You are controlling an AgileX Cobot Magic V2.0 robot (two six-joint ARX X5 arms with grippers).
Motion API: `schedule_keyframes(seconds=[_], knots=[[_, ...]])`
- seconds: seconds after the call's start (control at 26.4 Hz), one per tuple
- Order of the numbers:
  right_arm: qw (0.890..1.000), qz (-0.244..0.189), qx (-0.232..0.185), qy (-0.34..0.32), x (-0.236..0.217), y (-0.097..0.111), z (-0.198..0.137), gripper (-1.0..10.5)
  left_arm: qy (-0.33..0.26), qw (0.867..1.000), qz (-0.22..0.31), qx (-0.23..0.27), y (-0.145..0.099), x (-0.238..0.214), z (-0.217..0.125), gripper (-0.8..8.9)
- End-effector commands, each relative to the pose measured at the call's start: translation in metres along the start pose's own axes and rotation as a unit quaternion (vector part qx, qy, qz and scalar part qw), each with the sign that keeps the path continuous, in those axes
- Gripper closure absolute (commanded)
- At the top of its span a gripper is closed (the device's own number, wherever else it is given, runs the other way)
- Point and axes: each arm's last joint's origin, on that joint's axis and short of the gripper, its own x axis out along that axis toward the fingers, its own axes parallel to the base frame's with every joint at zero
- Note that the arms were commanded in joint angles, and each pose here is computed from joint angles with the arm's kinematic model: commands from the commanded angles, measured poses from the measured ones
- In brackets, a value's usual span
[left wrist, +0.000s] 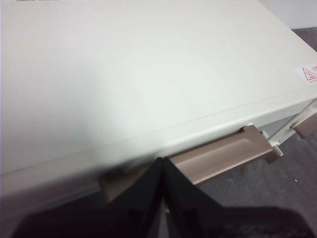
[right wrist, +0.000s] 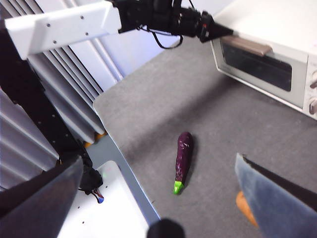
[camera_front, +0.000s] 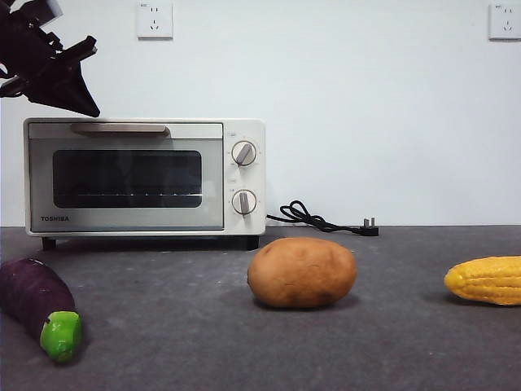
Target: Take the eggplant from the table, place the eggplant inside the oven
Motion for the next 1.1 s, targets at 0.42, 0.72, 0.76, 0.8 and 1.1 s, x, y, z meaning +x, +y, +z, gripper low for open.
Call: schedule_keyframes(seconds=[0.42,0.72,0.76,0.8,1.1], knots=[[1.000,0.002,-0.001,0.008,0.007,-0.005,0.002,2.8,0.007,1.000,0.022,0.021,0.005,0.008,-0.004,8.19],[1.000,0.004,0.000,0.008,0.007,-0.005,0.002,2.8,0.010,0.999,0.020,0.030,0.004,0.010,-0.005,8.19],[1.000,0.004,0.000,0.008,0.007,-0.005,0.002,2.8,0.011,0.999,0.020,0.030,0.004,0.011,-0.005,8.19],[1.000,0.004,0.000,0.008,0.007,-0.005,0.002,2.8,0.014,0.999,0.020,0.028,0.005,0.013,-0.007,8.19],[1.000,0.004,0.000,0.008,0.007,-0.005,0.002,2.8,0.076,0.997,0.009,0.005,0.009,0.031,-0.027,8.19]])
